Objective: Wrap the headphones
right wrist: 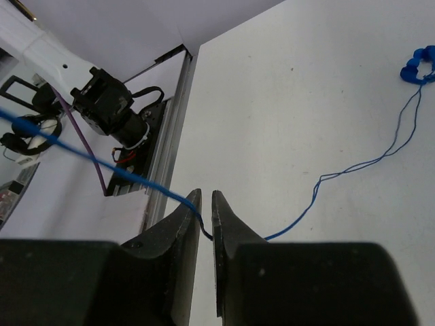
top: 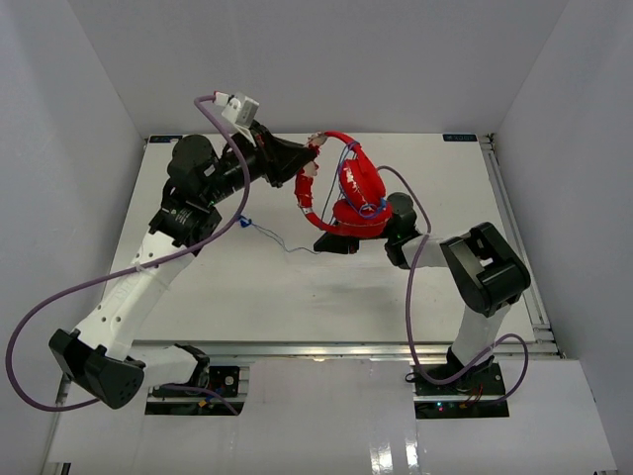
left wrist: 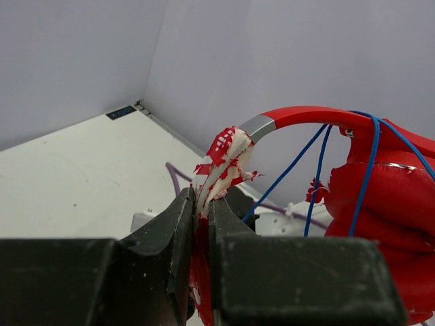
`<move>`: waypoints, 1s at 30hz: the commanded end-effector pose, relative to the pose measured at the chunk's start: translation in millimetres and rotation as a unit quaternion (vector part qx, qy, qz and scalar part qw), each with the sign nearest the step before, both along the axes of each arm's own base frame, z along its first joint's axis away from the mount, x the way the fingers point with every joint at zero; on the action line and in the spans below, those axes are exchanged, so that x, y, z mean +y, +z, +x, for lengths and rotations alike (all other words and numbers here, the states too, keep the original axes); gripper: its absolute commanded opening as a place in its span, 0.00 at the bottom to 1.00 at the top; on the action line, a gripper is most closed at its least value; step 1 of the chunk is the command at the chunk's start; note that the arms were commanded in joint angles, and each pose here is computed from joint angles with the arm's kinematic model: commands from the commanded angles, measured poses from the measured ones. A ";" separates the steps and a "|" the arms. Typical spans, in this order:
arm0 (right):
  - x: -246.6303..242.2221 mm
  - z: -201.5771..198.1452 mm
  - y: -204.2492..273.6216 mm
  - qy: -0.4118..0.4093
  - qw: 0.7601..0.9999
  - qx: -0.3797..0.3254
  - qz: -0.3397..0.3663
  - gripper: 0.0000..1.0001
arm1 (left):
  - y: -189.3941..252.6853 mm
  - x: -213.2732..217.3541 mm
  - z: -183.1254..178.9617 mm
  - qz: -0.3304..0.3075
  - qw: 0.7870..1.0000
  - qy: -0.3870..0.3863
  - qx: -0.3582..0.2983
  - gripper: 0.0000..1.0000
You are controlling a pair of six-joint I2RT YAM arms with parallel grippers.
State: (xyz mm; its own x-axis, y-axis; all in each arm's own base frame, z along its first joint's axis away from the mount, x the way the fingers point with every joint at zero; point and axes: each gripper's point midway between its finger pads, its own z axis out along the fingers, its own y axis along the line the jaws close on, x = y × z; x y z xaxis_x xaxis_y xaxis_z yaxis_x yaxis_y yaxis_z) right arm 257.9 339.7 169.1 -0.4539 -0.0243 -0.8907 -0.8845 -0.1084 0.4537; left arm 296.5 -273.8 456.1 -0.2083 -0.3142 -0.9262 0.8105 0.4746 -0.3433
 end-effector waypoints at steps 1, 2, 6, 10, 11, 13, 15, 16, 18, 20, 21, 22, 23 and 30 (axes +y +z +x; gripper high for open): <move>3.9 -3.2 56.0 0.023 0.993 -0.078 0.087 0.18 | 58.3 5.0 -9.6 -0.064 0.998 0.003 -0.022 0.00; 4.2 -2.7 58.3 0.023 0.992 -0.081 0.089 0.19 | 61.5 4.7 -8.4 -0.068 0.997 0.004 -0.021 0.00; 7.1 0.0 59.2 0.008 0.992 -0.092 0.087 0.19 | 75.2 7.2 -2.8 -0.087 0.996 0.020 -0.023 0.00; 18.0 12.0 54.1 -0.050 0.989 -0.129 0.048 0.20 | 87.3 11.3 2.7 -0.105 0.994 0.038 -0.022 0.00; 21.3 15.7 50.3 -0.060 0.987 -0.148 0.033 0.20 | 90.8 12.3 4.2 -0.112 0.993 0.042 -0.019 0.00; 26.7 20.6 46.6 -0.079 0.982 -0.169 0.015 0.20 | 99.1 14.8 5.2 -0.125 0.991 0.048 -0.019 0.00; 28.7 22.1 49.7 -0.087 0.982 -0.168 0.021 0.20 | 104.6 18.8 7.6 -0.138 0.988 0.061 -0.015 0.00; 29.3 22.4 51.9 -0.090 0.982 -0.165 0.026 0.20 | 110.0 22.2 8.3 -0.147 0.987 0.069 -0.016 0.00; 30.5 19.3 54.5 -0.085 0.982 -0.165 0.032 0.20 | 119.9 29.9 9.0 -0.165 0.982 0.087 -0.023 0.00; 30.7 14.1 57.4 -0.078 0.982 -0.169 0.035 0.17 | 124.2 37.9 11.9 -0.177 0.978 0.109 -0.025 0.00; 30.0 10.4 58.9 -0.074 0.981 -0.174 0.036 0.15 | 125.6 43.0 14.5 -0.182 0.975 0.125 -0.024 0.00; 28.5 6.6 59.9 -0.073 0.980 -0.179 0.037 0.13 | 126.5 49.2 18.2 -0.185 0.972 0.145 -0.024 0.00; 26.1 1.9 63.2 -0.072 0.979 -0.188 0.038 0.10 | 126.3 56.4 22.6 -0.186 0.968 0.169 -0.023 0.00; 16.7 -29.5 72.9 -0.061 0.967 -0.245 0.011 0.08 | 108.8 107.2 56.3 -0.136 0.929 0.341 -0.052 0.00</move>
